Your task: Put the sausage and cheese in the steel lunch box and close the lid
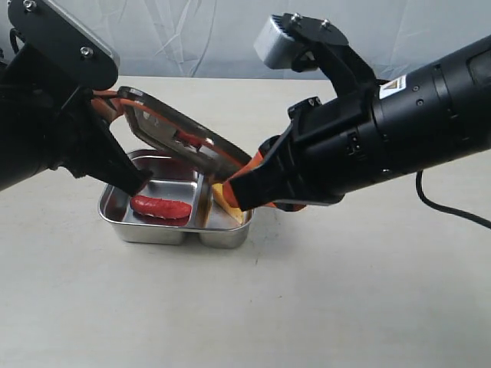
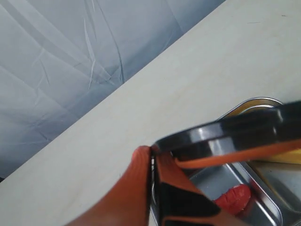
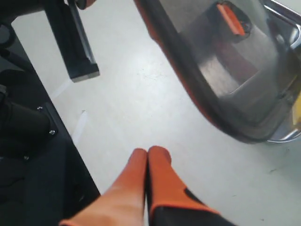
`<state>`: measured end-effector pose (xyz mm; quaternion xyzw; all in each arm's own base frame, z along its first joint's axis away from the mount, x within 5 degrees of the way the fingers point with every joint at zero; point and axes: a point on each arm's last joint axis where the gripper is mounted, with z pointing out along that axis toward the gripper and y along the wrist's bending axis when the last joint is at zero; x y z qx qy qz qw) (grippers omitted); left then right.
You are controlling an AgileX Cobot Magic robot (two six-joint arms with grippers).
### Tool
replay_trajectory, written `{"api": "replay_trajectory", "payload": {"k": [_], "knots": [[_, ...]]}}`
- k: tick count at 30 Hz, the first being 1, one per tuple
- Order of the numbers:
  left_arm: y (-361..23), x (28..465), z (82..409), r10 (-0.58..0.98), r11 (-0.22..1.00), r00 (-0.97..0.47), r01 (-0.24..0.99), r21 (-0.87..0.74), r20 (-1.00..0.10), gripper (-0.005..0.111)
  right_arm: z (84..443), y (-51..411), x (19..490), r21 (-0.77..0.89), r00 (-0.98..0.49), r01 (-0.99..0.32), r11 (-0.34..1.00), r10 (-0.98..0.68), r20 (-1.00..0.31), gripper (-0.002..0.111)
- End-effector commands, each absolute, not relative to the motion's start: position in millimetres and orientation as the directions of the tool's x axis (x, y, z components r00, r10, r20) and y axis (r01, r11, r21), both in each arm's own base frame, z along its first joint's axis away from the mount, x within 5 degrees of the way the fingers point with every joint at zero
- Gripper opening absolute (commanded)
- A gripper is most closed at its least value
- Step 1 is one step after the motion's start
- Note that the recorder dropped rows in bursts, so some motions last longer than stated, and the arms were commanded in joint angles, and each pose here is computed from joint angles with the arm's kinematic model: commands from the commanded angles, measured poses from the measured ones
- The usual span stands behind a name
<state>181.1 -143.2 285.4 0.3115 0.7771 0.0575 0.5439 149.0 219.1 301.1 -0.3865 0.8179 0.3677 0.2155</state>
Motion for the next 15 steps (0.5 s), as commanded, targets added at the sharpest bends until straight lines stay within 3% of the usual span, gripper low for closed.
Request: {"api": "replay_trajectory", "payload": {"k": [1,6,12,15], "knots": [[-140.2,181.2,286.8,0.538,0.811,-0.224,0.401,0.427,-0.812,0.0,300.9,217.2,142.9,0.447,-0.6,-0.8,0.401,-0.518,-0.61,-0.001],[-134.5,182.7,287.2,0.58,0.797,-0.231,0.359,0.486,-0.781,0.0,300.5,205.3,135.6,0.338,-0.484,-0.875,0.347,-0.64,-0.597,-0.001],[-130.4,183.5,287.6,0.594,0.795,-0.246,0.324,0.513,-0.766,0.0,318.8,194.1,133.4,0.215,-0.401,-0.908,0.359,-0.599,-0.693,-0.001],[-130.0,183.6,287.7,0.594,0.796,-0.247,0.32,0.514,-0.765,0.0,324.5,190.2,134.5,0.12,-0.318,-0.931,0.345,-0.603,-0.732,0.009]]}}
